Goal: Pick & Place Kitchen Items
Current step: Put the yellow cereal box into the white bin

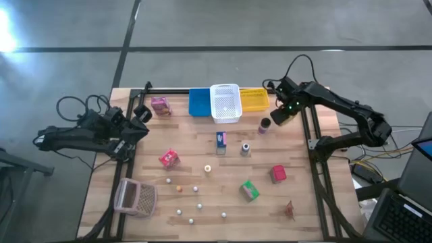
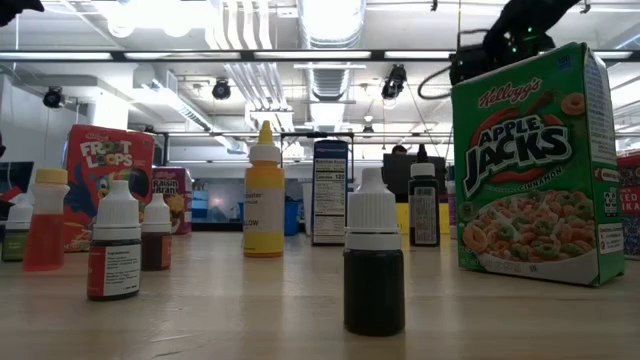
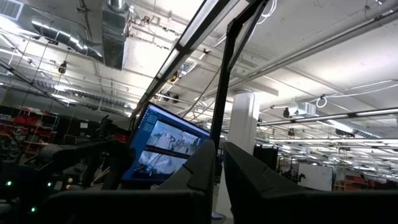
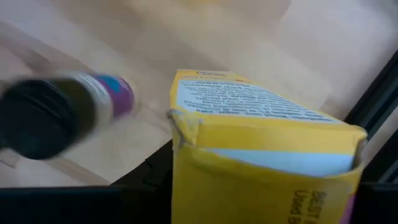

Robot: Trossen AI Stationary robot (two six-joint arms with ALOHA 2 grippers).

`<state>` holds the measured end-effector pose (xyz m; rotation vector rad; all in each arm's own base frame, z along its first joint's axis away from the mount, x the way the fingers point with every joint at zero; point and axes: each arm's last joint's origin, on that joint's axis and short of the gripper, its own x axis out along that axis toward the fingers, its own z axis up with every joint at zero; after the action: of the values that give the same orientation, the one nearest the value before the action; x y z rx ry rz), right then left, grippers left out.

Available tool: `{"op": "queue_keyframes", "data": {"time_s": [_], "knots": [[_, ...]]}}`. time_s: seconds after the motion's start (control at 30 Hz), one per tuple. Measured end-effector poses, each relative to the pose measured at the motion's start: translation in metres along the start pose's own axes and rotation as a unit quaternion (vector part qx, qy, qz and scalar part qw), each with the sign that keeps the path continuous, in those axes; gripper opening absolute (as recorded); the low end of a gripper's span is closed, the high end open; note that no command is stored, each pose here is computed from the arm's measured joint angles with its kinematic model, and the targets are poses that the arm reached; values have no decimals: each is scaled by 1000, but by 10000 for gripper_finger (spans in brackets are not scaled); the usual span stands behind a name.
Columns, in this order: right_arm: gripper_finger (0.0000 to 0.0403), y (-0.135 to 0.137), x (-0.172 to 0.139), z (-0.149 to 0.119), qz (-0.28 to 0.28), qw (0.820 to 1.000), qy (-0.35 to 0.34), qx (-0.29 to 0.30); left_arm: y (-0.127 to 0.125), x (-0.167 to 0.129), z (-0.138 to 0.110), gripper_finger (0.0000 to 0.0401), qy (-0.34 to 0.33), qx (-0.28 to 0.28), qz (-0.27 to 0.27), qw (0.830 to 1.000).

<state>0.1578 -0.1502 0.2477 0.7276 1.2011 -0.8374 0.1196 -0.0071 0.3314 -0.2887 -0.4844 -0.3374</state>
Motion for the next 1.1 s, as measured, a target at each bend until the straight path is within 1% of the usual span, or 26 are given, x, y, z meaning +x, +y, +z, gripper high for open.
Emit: {"op": "queue_keyframes", "data": {"time_s": [0.17, 0.33, 0.5, 0.63, 0.73, 0.87, 1.1], "knots": [[150, 6, -23, 8, 9, 1000, -22, -12, 0, 0, 0, 39, 0, 0, 0, 1000], [141, 17, -49, 18, 27, 997, -66, -23, 0, 0, 0, 39, 0, 0, 0, 1000], [138, 35, -73, 31, 72, 989, -125, -26, 0, 0, 0, 39, 0, 0, 0, 1000], [144, 53, -84, 49, 100, 981, -164, -24, 0, 0, 0, 39, 0, 0, 0, 1000], [142, 67, -83, 66, 109, 980, -165, -21, 0, 0, 0, 39, 0, 0, 0, 1000], [137, 85, -74, 96, 121, 980, -157, -8, 0, 0, 0, 39, 0, 0, 0, 1000], [148, 109, -44, 142, 116, 984, -132, 16, 0, 0, 0, 39, 0, 0, 0, 1000]]}}
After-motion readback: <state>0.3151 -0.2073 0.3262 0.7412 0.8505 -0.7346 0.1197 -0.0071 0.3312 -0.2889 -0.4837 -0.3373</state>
